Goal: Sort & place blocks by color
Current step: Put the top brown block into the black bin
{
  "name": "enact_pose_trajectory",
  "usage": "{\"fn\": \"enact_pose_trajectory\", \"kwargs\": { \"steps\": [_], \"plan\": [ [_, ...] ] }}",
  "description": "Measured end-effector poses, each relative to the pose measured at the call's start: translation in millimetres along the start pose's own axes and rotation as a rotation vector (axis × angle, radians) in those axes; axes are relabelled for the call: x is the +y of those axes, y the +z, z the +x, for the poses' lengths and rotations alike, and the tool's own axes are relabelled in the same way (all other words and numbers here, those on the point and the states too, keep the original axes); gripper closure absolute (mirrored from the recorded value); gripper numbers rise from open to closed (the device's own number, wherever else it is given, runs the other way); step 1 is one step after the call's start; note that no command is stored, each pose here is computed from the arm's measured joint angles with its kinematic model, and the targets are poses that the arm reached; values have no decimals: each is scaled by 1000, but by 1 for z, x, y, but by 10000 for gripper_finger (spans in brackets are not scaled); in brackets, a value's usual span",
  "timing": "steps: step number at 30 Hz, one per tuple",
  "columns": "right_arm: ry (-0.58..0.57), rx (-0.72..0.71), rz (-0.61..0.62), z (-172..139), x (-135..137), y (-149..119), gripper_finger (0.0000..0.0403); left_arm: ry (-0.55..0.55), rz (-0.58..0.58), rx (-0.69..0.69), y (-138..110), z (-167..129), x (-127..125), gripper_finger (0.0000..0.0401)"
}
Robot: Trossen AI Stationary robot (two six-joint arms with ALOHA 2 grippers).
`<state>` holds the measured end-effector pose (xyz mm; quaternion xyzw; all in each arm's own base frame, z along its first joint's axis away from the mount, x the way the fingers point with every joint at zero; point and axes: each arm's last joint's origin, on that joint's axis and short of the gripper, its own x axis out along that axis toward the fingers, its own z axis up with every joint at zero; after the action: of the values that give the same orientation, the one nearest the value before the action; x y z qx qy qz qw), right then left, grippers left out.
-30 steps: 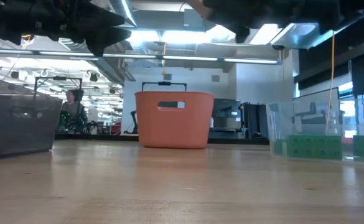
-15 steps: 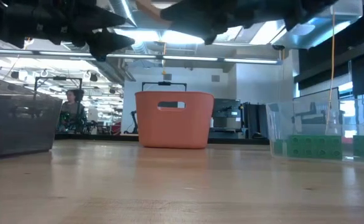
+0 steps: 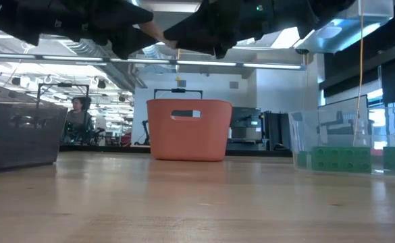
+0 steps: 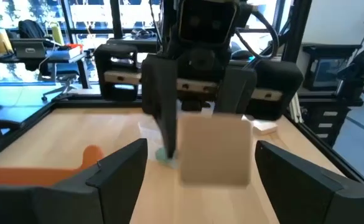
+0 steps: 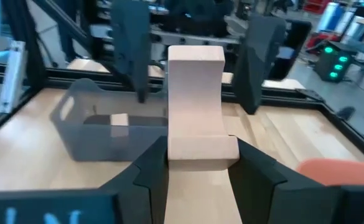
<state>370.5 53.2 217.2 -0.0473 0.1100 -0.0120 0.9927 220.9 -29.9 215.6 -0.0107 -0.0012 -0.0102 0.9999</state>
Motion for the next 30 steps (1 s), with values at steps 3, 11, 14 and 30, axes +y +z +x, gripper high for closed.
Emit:
{"fn": "enact_pose_trajectory", "kwargs": {
  "steps": [3, 11, 14, 30],
  "plan": [
    [-25, 6, 0, 0, -1, -1, 271, -7, 6, 4, 1, 5, -1, 110],
    [-27, 21, -1, 0, -1, -2, 271, 9, 13, 43, -2, 13, -1, 142],
    [-27, 22, -3, 0, -1, -2, 271, 61, 19, 67, -4, 12, 0, 178],
    [-103, 138, -42, -11, 2, -3, 101, 119, 24, 96, 4, 1, 3, 283]
  ]
}}
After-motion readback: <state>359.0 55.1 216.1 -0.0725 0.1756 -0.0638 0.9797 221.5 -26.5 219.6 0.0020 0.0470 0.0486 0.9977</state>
